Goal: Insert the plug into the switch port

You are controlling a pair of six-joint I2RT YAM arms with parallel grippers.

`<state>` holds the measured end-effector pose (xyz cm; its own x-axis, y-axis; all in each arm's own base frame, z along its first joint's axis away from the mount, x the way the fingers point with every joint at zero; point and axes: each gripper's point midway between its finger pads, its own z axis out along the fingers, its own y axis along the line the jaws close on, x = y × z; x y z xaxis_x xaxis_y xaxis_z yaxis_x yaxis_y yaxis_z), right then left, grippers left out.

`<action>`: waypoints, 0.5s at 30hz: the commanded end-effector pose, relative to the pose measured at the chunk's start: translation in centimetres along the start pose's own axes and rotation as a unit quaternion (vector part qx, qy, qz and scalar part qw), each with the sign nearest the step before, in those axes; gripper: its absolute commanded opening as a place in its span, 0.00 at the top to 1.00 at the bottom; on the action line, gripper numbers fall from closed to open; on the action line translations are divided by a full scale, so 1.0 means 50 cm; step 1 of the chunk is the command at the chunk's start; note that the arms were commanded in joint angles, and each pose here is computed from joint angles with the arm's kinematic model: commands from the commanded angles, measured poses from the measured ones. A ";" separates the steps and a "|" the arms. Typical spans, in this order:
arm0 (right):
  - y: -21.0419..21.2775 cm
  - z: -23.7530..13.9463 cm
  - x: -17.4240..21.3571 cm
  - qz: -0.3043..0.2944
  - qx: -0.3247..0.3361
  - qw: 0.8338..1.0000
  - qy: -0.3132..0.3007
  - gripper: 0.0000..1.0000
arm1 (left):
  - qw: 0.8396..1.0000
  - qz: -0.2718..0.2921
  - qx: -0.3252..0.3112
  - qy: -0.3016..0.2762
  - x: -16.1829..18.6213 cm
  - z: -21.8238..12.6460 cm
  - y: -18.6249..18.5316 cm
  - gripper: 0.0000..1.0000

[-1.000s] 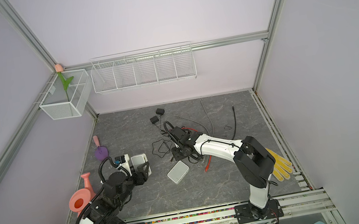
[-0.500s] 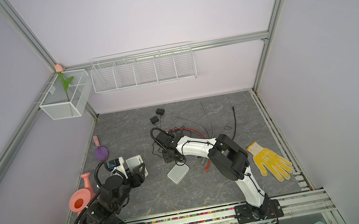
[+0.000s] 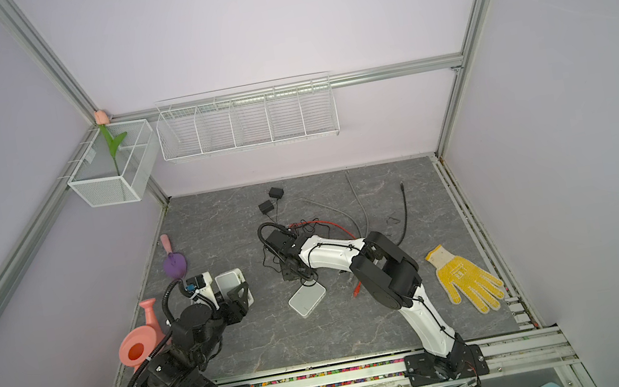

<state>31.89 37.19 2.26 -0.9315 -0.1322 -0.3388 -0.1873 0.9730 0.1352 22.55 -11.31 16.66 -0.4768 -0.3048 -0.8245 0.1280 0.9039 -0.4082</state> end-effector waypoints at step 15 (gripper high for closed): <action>-0.008 0.010 0.049 0.002 0.016 1.000 0.019 0.93 | 1.000 0.003 0.015 -0.003 0.001 -0.007 -0.004 1.00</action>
<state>30.79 37.95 2.10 -0.9307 -0.1421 -0.3371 -0.1989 0.9700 0.1401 22.15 -10.99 16.70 -0.4762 -0.3026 -0.8257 0.1294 0.9046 -0.4061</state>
